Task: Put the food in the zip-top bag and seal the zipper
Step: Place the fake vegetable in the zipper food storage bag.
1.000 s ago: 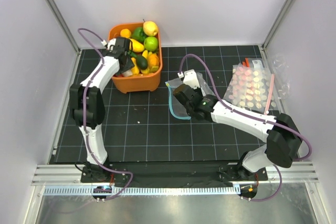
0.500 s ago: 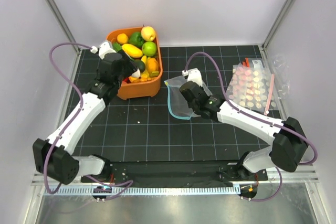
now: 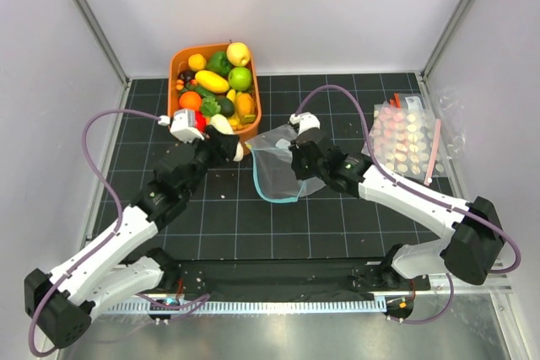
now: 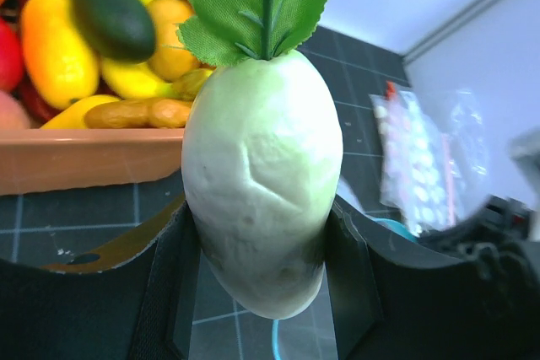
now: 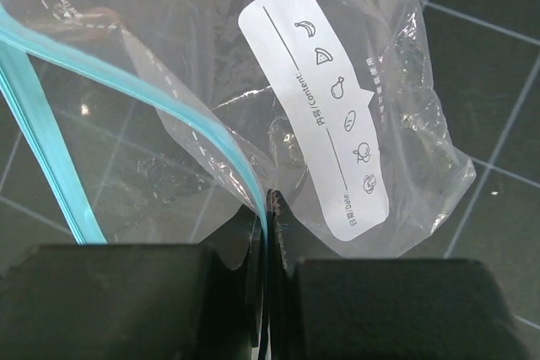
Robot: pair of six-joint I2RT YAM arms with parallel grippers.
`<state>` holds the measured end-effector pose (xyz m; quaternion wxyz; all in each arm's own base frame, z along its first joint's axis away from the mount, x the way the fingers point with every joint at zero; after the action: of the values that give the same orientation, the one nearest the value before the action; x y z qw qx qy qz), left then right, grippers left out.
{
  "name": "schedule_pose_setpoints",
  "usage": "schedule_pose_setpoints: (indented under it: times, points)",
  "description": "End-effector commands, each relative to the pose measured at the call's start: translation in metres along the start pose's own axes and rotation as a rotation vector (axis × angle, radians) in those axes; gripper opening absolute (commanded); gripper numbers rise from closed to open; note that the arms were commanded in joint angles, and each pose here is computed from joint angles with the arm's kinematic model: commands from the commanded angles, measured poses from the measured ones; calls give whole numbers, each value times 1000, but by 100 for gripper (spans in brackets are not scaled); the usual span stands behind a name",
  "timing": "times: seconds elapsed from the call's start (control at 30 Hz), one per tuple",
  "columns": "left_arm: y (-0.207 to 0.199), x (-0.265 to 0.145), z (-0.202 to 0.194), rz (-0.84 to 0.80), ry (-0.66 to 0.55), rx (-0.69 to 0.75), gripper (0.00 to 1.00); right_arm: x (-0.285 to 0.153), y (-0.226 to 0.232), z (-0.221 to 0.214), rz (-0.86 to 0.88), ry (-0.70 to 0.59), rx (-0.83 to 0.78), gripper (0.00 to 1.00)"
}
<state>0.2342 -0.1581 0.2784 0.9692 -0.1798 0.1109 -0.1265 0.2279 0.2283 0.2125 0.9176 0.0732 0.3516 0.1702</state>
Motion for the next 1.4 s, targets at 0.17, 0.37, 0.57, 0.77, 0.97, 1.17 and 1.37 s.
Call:
schedule_pose_setpoints:
  times: [0.17, 0.37, 0.57, 0.77, 0.97, 1.17, 1.37]
  points:
    - [-37, -24, 35, -293, -235, 32, 22, -15, 24, 17, 194, 45, 101, 9]
    - [-62, -2, 13, -466, -220, 110, 6, -14, 27, 26, 200, 47, 141, 9]
    - [-85, 9, -12, -565, -205, 349, 4, -10, 32, 36, 269, 125, 205, 8]
    - [-96, 13, -31, -645, -175, 472, 13, -8, 34, 41, 276, 155, 233, 3]
    - [-92, 18, -33, -595, -145, 464, 56, -16, 24, 56, 241, 98, 250, 1]
    - [-85, 25, -35, -513, -130, 467, 100, -23, 18, 62, 221, 61, 253, 1]
    - [-85, 17, -26, -519, -152, 457, 100, -25, 6, 69, 179, 22, 259, 1]
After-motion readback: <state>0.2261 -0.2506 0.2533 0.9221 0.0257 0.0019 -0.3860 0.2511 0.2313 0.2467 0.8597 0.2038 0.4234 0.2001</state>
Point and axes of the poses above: each gripper's point midway between its finger pads, its own x axis out along the fingers, its own y axis along the line the jaws close on, z = x × y, the point moved 7 cm from there along -x, back along the fingers, and after that the axes turned 10 degrees about x, right-handed, at the moved point
